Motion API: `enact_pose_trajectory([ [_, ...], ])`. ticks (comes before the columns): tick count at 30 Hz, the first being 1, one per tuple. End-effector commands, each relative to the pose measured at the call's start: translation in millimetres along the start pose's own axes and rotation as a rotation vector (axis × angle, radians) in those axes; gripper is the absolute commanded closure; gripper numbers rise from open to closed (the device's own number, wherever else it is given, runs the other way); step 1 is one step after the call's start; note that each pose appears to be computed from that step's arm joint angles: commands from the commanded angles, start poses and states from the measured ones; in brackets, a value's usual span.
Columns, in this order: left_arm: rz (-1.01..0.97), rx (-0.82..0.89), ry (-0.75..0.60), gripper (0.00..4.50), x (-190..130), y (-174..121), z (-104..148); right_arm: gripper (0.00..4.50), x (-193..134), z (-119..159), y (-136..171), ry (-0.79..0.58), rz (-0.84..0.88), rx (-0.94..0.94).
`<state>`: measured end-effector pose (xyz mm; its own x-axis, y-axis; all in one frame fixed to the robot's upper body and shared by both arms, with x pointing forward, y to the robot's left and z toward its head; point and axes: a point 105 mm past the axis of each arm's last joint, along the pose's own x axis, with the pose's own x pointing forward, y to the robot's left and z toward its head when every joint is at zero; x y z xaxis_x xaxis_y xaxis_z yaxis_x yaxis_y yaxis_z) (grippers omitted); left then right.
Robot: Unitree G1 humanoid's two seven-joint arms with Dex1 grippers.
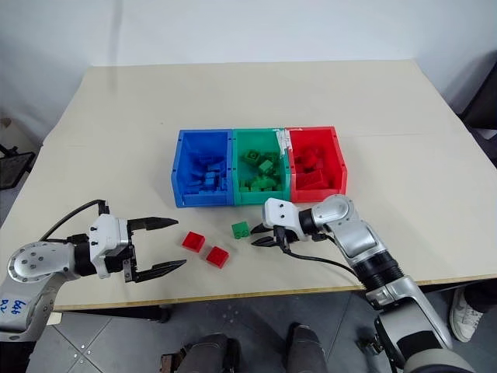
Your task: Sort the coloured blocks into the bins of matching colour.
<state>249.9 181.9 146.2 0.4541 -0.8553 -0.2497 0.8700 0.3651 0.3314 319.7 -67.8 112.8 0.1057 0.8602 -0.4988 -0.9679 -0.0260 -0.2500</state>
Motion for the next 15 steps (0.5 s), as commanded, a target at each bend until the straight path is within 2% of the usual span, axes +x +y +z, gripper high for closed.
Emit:
enact_pose_trajectory([
  [1,-0.005,0.017,-0.014,0.0,-1,0,5,2.02,-10,15,-4,-0.033,-0.046,-0.046],
  [5,-0.005,0.017,-0.017,0.0,-1,0,5,0.78,-5,27,-9,-0.079,-0.072,-0.05],
  [14,-0.015,0.021,-0.03,0.0,3,-1,7,0.78,26,37,-15,-0.133,-0.092,-0.028],
  [15,-0.015,0.022,-0.032,0.0,3,-1,7,0.95,27,37,-16,-0.137,-0.097,-0.028],
])
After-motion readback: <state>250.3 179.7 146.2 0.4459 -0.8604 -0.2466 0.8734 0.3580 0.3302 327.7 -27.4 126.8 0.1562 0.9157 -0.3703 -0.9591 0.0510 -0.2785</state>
